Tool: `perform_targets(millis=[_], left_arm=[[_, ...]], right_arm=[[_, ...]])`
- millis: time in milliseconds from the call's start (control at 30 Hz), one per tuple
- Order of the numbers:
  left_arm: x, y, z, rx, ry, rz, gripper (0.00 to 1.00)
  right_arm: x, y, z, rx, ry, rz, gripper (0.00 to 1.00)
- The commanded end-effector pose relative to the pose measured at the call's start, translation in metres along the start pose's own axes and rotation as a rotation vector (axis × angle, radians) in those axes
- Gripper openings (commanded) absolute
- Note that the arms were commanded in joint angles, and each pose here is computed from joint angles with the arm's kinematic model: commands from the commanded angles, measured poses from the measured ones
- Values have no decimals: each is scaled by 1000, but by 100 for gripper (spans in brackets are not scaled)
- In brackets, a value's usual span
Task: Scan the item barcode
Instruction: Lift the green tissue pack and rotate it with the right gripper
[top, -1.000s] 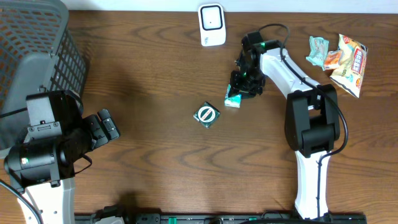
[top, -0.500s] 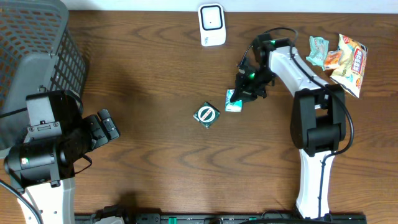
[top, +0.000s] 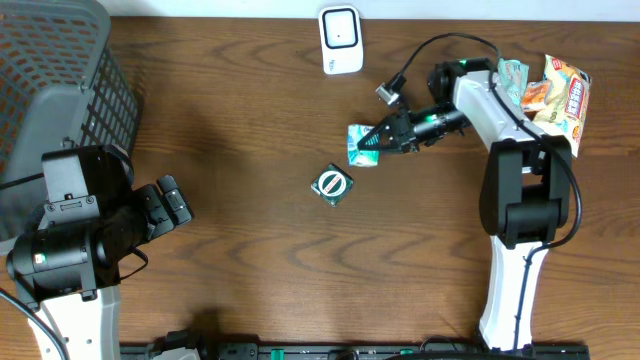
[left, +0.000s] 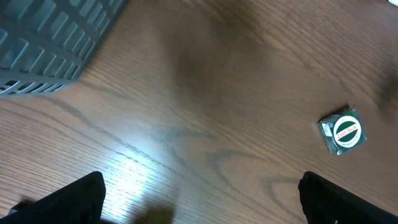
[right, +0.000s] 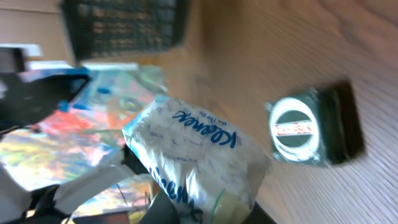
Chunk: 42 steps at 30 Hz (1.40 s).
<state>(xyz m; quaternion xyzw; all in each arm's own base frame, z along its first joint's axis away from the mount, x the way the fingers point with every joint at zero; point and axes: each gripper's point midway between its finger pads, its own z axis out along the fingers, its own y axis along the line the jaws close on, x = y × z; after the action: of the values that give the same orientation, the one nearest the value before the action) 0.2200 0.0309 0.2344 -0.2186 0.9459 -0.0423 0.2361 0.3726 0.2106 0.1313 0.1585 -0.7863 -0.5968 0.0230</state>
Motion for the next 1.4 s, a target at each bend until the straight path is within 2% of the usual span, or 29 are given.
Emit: perform_targets(millis=[0,433,733,1367], left_arm=[[-1,4,0,-19,-3,-14,97],[-1,4,0,-19,-3,-14,98],[-1,4,0,-19,-3,-14,98],[-1,4,0,-19,-3,-14,98]], right_arm=[[-15,30,-14,-118,-111,-184,1],[-9,47,-28,-164,-166,-262,1],[-5,43,-27,-115,-144,-507,1],[-1,32,-22,-71,-89,-560,1]])
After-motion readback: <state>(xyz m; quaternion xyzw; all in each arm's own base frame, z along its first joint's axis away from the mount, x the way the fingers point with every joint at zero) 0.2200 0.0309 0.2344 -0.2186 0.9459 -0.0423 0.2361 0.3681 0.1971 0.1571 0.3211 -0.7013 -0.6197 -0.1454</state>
